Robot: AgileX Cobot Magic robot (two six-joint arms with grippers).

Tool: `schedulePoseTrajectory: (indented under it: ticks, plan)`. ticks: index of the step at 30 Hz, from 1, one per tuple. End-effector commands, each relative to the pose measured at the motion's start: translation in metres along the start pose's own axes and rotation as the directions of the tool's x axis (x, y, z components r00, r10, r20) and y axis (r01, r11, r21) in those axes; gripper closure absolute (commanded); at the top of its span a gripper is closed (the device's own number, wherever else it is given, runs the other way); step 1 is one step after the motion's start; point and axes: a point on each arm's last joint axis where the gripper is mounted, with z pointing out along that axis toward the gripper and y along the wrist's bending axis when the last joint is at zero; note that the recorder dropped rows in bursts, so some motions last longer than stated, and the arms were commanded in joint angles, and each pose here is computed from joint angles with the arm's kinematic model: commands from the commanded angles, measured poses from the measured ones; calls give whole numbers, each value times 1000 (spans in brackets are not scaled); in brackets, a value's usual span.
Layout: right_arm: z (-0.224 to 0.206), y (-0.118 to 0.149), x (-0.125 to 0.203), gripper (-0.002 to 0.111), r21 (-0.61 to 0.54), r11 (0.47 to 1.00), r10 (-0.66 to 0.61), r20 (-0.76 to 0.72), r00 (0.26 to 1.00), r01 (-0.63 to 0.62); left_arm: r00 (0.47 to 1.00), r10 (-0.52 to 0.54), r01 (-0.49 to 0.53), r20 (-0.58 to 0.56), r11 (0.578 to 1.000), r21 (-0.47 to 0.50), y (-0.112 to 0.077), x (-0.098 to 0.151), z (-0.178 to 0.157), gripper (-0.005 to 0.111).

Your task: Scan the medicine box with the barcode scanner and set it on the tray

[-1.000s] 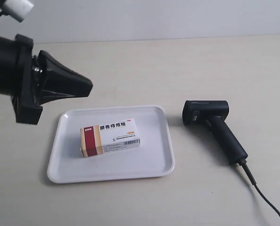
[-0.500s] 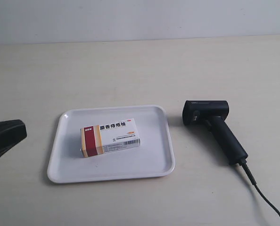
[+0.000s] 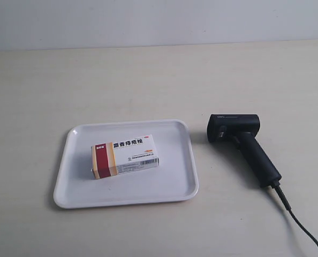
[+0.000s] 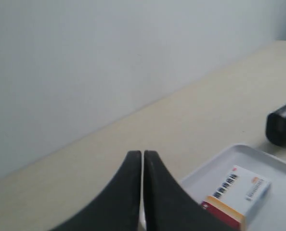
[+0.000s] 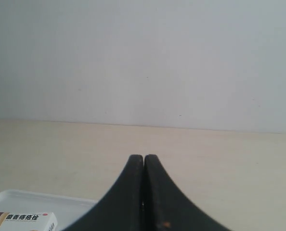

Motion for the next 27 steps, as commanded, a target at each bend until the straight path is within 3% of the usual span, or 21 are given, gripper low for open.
schedulePoseTrajectory:
  ticks: [1,5,7,10,12,16,18,21,23,27]
  plan:
    - [0,0,1,108,0,1000,-1,4,1000,1,999,23,-19,42,994,-107,7,-3,-11,103]
    - [0,0,1,108,0,1000,-1,4,1000,1,999,23,-13,47,976,-215,15,-1,-19,103]
    - [0,0,1,108,0,1000,-1,4,1000,1,999,-26,34,29,952,-303,21,6,-23,103]
    - [0,0,1,108,0,1000,-1,4,1000,1,989,-136,148,58,880,-451,28,26,-34,103]
    - [0,0,1,108,0,1000,-1,4,1000,1,988,-127,154,88,836,-526,27,37,-40,103]
    - [0,0,1,108,0,1000,-1,5,1000,1,977,-158,212,142,773,-598,31,36,-44,103]
    - [0,0,1,108,0,1000,-1,3,1000,1,983,-123,180,138,800,-573,28,33,-42,103]
    - [0,0,1,108,0,1000,-1,3,1000,1,992,-88,118,87,877,-465,18,34,-35,103]
    - [0,0,1,108,0,1000,-1,3,1000,1,990,-131,141,53,895,-423,14,38,-33,103]
    - [0,0,1,108,0,1000,-1,3,1000,1,977,-214,201,15,890,-410,12,44,-33,103]
